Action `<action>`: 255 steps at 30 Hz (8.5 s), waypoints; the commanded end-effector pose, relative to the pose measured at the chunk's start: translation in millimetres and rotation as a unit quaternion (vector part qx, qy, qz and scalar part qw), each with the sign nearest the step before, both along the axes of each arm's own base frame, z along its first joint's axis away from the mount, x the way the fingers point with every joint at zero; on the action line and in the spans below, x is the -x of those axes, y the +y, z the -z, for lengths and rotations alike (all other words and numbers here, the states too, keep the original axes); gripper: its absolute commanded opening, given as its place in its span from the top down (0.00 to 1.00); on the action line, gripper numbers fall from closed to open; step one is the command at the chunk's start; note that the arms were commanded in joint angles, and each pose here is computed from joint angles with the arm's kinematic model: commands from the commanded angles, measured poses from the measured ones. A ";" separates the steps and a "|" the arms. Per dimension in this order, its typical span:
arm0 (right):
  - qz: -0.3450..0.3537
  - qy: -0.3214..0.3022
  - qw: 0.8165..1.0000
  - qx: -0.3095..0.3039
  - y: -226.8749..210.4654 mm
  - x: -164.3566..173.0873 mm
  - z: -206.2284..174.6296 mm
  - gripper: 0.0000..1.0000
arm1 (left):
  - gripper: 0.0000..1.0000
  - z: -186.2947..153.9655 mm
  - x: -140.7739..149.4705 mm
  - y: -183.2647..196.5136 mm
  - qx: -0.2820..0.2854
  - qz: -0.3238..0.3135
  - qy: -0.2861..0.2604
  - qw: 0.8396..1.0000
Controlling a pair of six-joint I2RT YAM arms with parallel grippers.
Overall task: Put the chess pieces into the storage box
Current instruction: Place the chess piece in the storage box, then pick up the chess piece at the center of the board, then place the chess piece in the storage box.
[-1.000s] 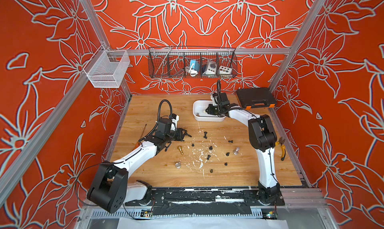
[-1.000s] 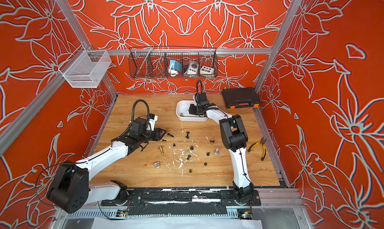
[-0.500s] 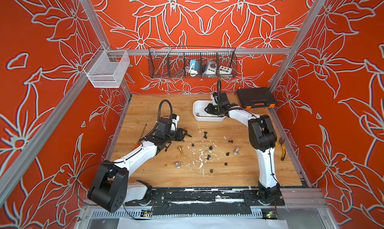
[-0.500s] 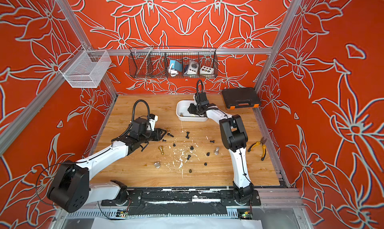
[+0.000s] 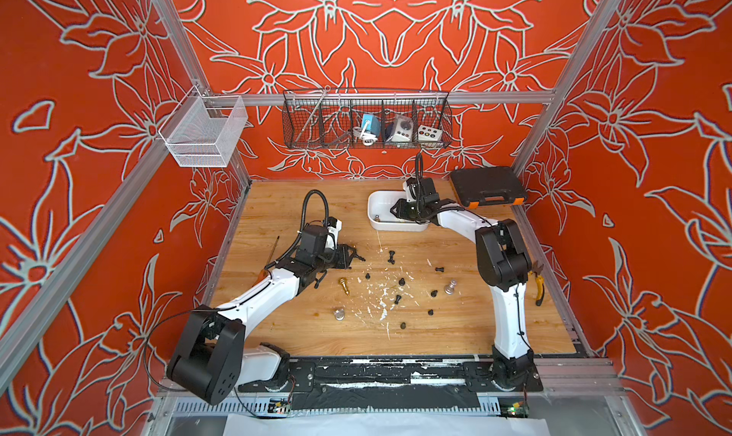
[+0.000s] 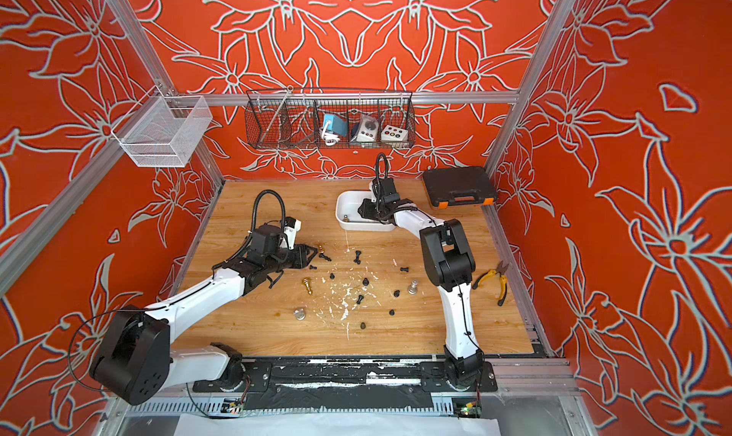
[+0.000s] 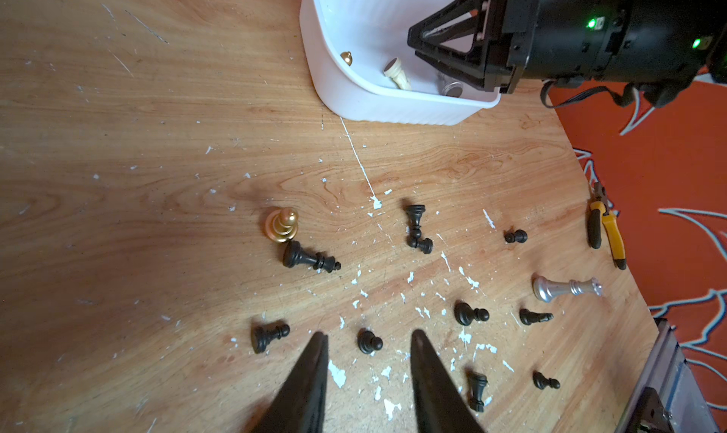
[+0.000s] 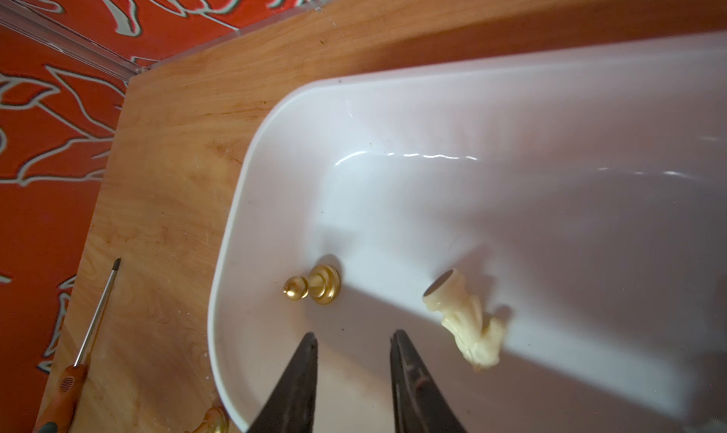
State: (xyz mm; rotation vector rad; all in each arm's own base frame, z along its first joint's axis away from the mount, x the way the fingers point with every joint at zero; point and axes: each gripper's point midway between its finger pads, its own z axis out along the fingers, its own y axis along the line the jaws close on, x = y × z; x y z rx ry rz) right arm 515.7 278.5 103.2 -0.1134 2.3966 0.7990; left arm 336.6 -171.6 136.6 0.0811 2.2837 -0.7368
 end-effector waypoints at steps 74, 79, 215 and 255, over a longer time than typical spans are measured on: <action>-0.071 0.031 0.995 0.070 -79.6 187.1 -8.0 0.66 | 0.67 78.5 -81.3 -9.8 -0.256 0.013 0.078 0.963; -0.072 0.035 0.994 0.071 -79.8 188.2 -5.5 0.66 | 0.69 82.7 -81.6 -9.8 -0.260 0.014 0.081 0.962; -0.069 0.043 0.991 0.111 -101.7 214.6 -11.9 0.67 | 0.78 13.4 -244.0 -97.2 -0.162 0.030 -0.043 0.985; -0.062 0.073 0.977 0.189 -128.1 227.2 0.6 0.67 | 0.76 -57.4 -140.4 -70.0 -0.078 0.038 -0.083 0.993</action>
